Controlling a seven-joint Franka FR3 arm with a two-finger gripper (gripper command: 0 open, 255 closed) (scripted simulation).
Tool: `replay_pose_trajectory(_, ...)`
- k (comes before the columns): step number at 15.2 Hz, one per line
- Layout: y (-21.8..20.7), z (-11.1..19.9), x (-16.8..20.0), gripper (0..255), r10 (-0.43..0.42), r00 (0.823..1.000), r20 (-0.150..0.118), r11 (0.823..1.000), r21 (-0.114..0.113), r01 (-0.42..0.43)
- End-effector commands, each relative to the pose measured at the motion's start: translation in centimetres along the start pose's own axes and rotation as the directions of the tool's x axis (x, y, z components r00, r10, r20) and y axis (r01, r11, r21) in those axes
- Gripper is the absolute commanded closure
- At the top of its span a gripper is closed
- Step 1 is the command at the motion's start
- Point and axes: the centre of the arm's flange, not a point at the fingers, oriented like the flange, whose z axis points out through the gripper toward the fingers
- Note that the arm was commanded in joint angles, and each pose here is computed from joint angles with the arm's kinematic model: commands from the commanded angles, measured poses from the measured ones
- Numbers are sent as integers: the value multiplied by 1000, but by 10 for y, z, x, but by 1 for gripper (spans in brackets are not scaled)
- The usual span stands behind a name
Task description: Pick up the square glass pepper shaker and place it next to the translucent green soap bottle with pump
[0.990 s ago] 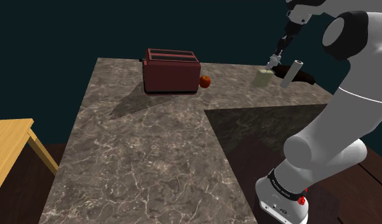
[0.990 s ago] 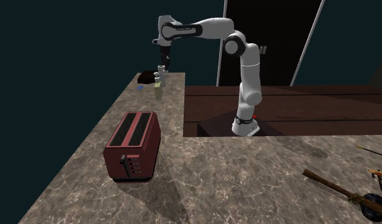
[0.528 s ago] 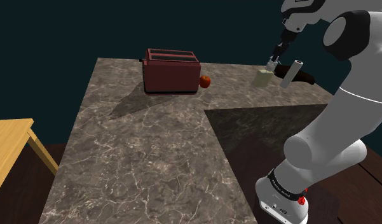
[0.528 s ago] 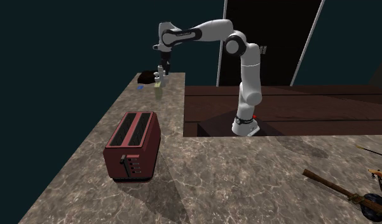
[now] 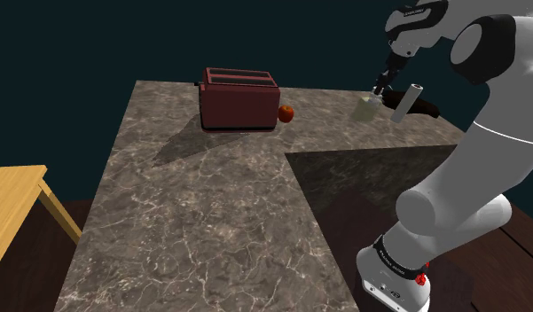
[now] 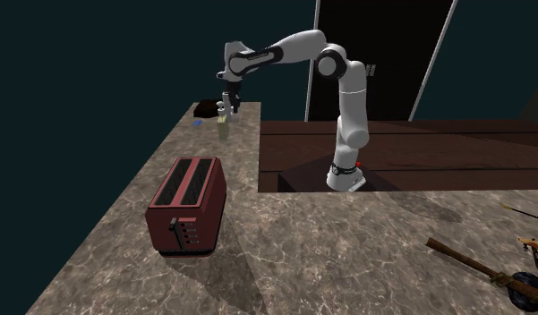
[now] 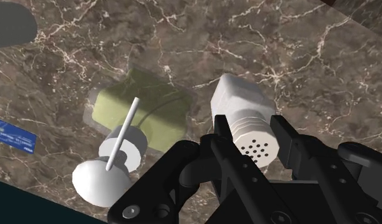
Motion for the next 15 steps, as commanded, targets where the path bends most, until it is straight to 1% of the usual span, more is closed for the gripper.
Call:
replay_pose_trajectory(1, -1, 10, -1, 255, 0, 1000, 0, 1000, 0, 0)
replay_pose_trajectory(15, -4, 84, -6, 255, 0, 1000, 0, 1000, 0, 0)
